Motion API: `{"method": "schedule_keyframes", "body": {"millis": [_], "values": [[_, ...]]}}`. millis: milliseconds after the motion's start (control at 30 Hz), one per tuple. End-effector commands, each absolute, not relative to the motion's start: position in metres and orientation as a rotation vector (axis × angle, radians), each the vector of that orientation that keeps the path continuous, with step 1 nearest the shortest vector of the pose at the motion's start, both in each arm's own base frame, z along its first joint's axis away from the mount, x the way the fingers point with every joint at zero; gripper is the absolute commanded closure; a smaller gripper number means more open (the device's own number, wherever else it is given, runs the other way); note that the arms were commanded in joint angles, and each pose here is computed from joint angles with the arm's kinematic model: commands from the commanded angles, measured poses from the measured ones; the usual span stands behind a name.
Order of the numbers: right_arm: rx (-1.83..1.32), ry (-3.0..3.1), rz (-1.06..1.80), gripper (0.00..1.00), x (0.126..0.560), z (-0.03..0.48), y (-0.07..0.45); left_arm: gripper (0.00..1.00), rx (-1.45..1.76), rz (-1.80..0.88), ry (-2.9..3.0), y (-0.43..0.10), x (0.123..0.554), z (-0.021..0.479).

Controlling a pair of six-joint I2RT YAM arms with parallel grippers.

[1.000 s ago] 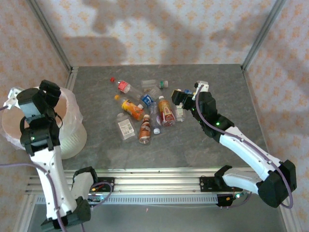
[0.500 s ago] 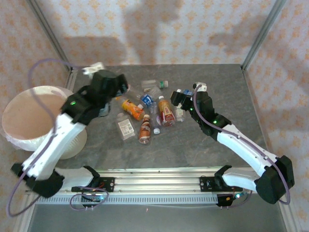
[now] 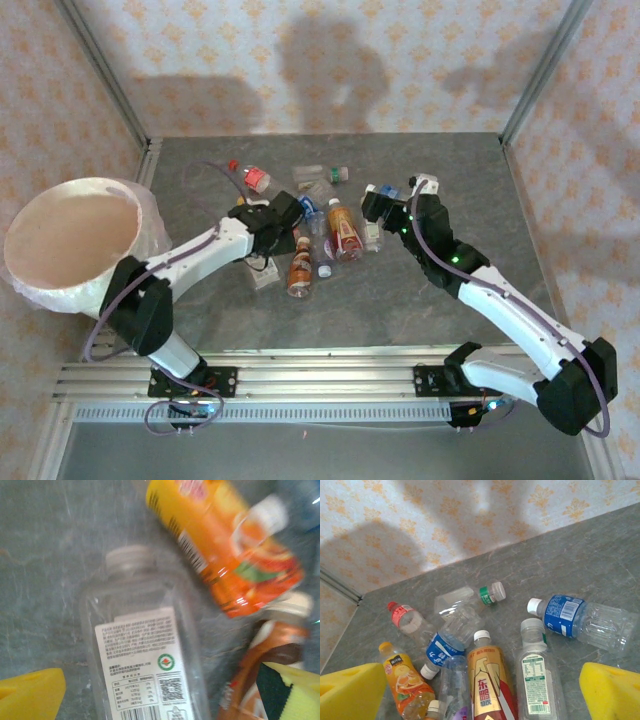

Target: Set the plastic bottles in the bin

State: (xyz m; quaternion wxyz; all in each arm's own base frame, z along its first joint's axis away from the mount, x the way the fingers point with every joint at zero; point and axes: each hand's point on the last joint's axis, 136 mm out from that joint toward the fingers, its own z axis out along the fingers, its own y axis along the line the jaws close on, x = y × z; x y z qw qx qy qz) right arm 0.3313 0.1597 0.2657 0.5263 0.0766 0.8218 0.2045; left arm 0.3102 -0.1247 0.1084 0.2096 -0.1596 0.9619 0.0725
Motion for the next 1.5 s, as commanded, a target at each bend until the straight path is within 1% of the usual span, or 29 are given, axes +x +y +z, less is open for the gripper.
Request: {"method": "schedule_keyframes", "body": {"millis": [0, 133, 300, 567, 633, 733, 833, 967, 1133, 1333, 1467], "values": [[0.198, 1.968, 0.441, 0.01, 0.328, 0.261, 0.149, 0.00, -0.520, 0.211, 2.669, -0.120, 0.307, 0.097], [0.200, 1.961, 0.440, 0.01, 0.327, 0.263, 0.147, 0.00, -0.587, 0.125, 2.699, -0.118, 0.306, 0.071], [0.197, 1.952, 0.452, 0.01, 0.326, 0.264, 0.148, 0.00, -0.555, 0.013, 2.732, -0.128, 0.314, 0.050], [0.203, 1.951, 0.460, 0.01, 0.324, 0.265, 0.147, 0.00, -0.618, 0.011, 2.758, -0.124, 0.314, 0.024], [0.203, 1.949, 0.458, 0.01, 0.324, 0.266, 0.147, 0.02, -0.619, 0.015, 2.758, -0.123, 0.313, 0.025], [0.203, 1.948, 0.460, 0.01, 0.324, 0.266, 0.147, 0.08, -0.601, -0.019, 2.749, -0.126, 0.314, 0.028], [0.203, 1.946, 0.464, 0.01, 0.325, 0.266, 0.148, 0.12, -0.597, -0.025, 2.722, -0.123, 0.314, 0.036], [0.197, 1.945, 0.475, 0.01, 0.326, 0.266, 0.150, 0.21, -0.566, -0.024, 2.701, -0.120, 0.313, 0.047], [0.144, 1.950, 0.513, 0.01, 0.324, 0.266, 0.159, 0.24, -0.555, 0.008, 2.653, -0.112, 0.314, 0.069], [0.066, 1.958, 0.585, 0.01, 0.319, 0.268, 0.174, 0.26, -0.519, -0.033, 2.548, -0.106, 0.317, 0.125], [0.026, 1.880, 0.647, 0.01, 0.313, 0.285, 0.180, 0.26, -0.447, -0.077, 2.444, -0.103, 0.319, 0.188]]}}
